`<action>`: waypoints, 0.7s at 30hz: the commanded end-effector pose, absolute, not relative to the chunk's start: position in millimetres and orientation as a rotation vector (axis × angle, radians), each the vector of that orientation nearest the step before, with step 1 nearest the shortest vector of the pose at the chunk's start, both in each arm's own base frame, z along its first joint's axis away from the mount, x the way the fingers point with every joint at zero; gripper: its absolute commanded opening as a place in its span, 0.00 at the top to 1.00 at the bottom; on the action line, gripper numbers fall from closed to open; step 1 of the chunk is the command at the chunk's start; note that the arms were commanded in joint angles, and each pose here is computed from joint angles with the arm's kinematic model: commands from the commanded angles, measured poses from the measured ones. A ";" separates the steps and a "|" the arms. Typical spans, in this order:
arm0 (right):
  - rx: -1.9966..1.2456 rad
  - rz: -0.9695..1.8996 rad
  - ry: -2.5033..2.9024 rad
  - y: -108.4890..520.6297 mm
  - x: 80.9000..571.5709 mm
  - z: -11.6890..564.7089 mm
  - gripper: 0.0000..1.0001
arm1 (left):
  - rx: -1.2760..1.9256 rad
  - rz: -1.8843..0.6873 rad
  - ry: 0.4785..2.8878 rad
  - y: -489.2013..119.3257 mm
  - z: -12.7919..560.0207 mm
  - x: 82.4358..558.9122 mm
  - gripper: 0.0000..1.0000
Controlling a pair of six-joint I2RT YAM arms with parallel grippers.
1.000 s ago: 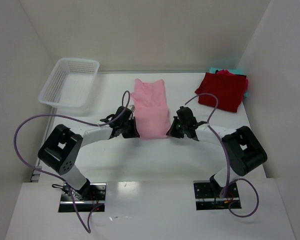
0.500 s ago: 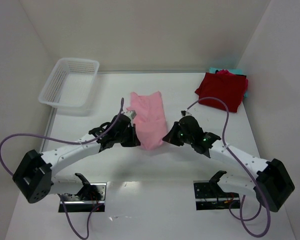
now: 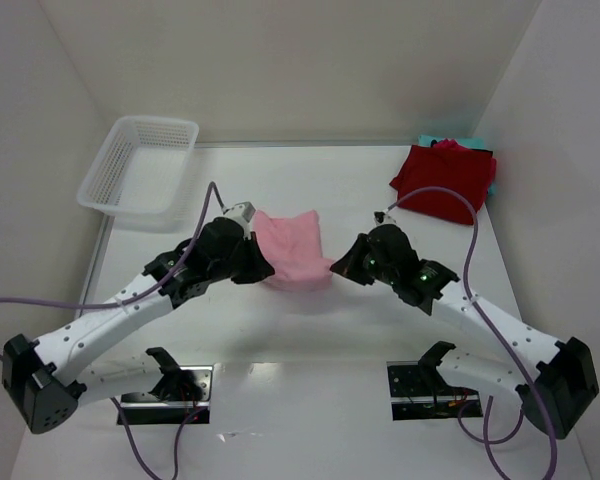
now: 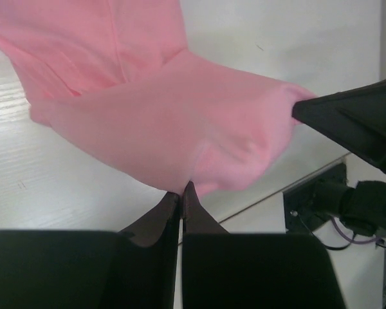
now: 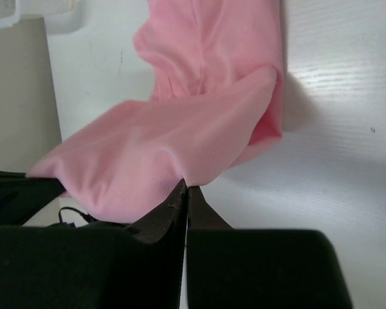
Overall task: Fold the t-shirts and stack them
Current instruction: Fold the long partially folded tshirt into a neat square
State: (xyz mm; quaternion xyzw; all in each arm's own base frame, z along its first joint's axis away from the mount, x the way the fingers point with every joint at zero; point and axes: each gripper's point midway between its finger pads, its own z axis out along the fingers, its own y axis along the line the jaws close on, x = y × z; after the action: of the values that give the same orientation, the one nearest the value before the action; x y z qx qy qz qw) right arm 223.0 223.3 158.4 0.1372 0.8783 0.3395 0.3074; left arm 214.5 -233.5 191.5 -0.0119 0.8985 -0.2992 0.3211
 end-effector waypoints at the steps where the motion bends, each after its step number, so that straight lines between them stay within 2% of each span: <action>1: 0.304 0.867 2.219 232.8 252.3 191.7 1.00 | -0.041 -0.688 2.374 -231.6 189.2 229.0 1.00; 8: 0.301 0.801 2.111 213.4 315.2 218.2 1.00 | -0.096 -0.557 2.311 -213.6 199.7 279.1 1.00; 21: 0.211 0.788 2.142 245.2 380.5 196.1 1.00 | -0.178 -0.554 2.304 -202.8 188.9 334.6 1.00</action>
State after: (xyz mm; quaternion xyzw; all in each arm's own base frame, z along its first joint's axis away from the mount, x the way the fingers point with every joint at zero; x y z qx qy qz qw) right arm 350.1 238.4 161.3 0.1034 0.8794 0.2958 0.3584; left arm 316.0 -197.4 165.3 -0.0763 0.9170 -0.1917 0.3415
